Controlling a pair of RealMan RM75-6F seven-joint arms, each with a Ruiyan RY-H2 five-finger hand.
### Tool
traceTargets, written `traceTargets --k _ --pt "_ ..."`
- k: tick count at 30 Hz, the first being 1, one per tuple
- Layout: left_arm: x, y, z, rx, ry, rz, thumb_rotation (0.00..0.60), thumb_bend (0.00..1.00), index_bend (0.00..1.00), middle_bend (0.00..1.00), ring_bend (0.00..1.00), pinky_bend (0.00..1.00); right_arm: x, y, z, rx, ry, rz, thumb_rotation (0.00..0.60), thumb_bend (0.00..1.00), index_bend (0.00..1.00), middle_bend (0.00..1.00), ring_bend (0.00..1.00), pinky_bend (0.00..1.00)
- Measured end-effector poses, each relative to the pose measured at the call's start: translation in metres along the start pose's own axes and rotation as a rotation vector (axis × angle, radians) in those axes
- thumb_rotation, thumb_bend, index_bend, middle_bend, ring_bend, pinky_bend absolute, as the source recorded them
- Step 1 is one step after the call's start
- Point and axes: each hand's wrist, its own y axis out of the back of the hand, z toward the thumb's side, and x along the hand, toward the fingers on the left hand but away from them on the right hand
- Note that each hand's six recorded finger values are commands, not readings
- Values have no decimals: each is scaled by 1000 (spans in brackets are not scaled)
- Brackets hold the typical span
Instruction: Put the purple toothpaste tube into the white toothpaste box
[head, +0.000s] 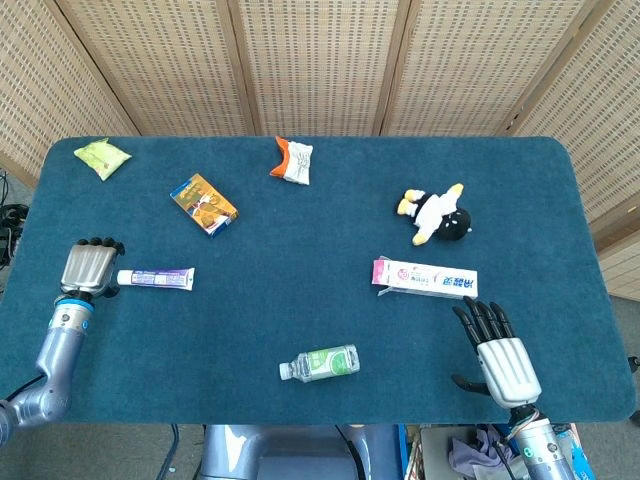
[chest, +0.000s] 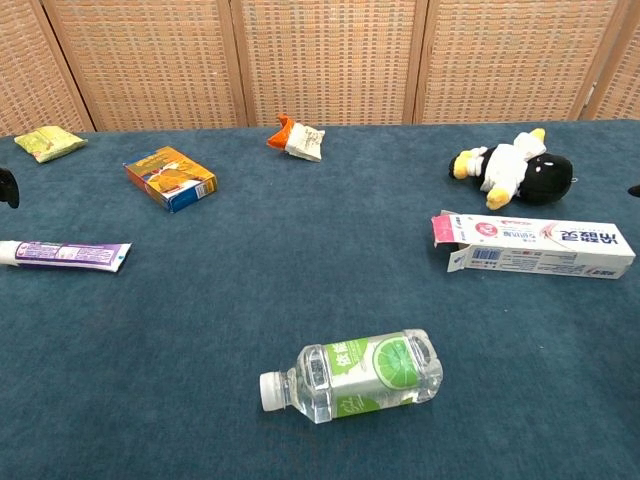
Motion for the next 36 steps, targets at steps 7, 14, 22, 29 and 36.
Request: traceTargets --k 7,14,22,29,36 --pt "7 -5 8 5 -4 -16 600 216 349 301 252 280 0 -1 0 -1 -2 4 600 38 0 0 0 0" --pt "14 -11 21 8 -15 -40 600 216 367 314 263 291 0 -1 -1 -2 -7 5 600 38 0 0 0 0" --pt "19 -17 30 17 -18 -57 600 216 389 332 278 304 -1 -2 -2 -5 -10 6 600 38 0 0 0 0" --pt "23 -20 37 14 -22 -66 600 216 424 356 296 322 -1 -2 -2 -6 -11 6 600 38 0 0 0 0" --pt "27 -24 46 20 -31 -75 600 215 549 464 393 398 -1 -1 -3 -8 -11 -1 600 38 0 0 0 0"
